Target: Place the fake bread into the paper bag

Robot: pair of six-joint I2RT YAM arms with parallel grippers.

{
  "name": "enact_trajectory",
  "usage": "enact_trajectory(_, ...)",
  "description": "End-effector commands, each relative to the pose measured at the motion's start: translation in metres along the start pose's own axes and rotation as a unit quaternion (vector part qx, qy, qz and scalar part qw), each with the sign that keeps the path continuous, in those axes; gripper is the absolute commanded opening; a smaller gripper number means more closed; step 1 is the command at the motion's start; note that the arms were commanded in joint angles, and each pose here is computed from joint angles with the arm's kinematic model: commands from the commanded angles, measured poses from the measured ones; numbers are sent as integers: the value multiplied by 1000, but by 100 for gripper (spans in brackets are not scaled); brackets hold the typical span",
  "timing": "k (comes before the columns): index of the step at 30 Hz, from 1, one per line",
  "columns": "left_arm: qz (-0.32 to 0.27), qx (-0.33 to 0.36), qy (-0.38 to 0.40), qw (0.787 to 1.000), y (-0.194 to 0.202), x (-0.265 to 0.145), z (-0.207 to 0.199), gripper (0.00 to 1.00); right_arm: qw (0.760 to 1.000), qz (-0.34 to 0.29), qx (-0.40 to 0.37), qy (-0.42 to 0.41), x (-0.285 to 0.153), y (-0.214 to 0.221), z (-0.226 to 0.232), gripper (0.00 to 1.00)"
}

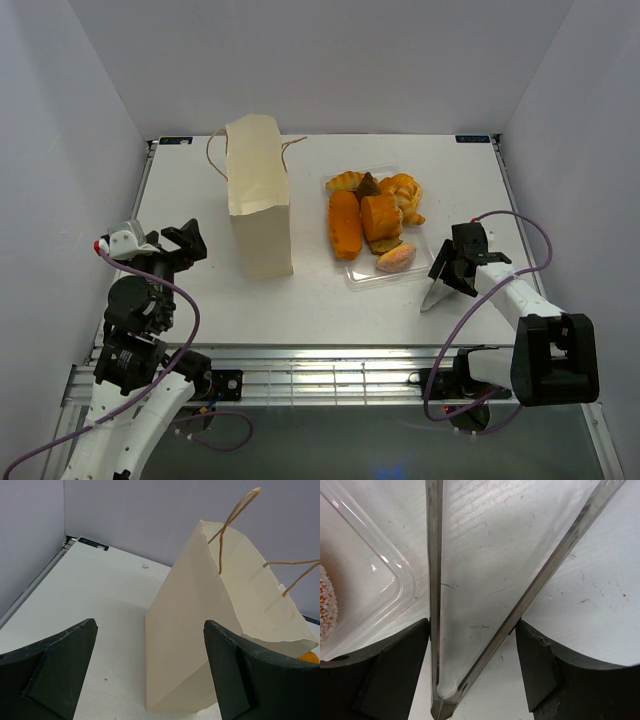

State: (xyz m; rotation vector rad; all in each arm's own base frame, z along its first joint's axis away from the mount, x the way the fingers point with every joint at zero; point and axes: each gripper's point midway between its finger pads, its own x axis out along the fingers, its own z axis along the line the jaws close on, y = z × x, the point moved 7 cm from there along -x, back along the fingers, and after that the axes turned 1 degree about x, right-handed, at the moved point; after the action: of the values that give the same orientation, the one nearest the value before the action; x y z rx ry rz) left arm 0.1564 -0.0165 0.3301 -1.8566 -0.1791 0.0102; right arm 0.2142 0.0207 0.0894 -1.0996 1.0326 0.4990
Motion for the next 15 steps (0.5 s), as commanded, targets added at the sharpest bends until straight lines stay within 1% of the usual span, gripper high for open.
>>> enact_trajectory(1,1,6,9,1000,1,-1,-1,98,999,-25,-14,-20,-2,-13,6,74)
enact_trajectory(6,2,7,8,1000,2,-1,-1,98,998,-24,-49,-26,-1,-19,8,72)
enact_trajectory(9,2,7,10,1000,2,-1,-1,98,995,-22,-92,-37,-2,-28,12,72)
enact_trajectory(11,1,7,10,1000,2,-1,-1,98,991,-10,-125,-36,0,-31,11,73)
enact_trajectory(15,4,7,12,1000,3,0,-3,98,985,-15,-162,-55,-1,-43,19,77)
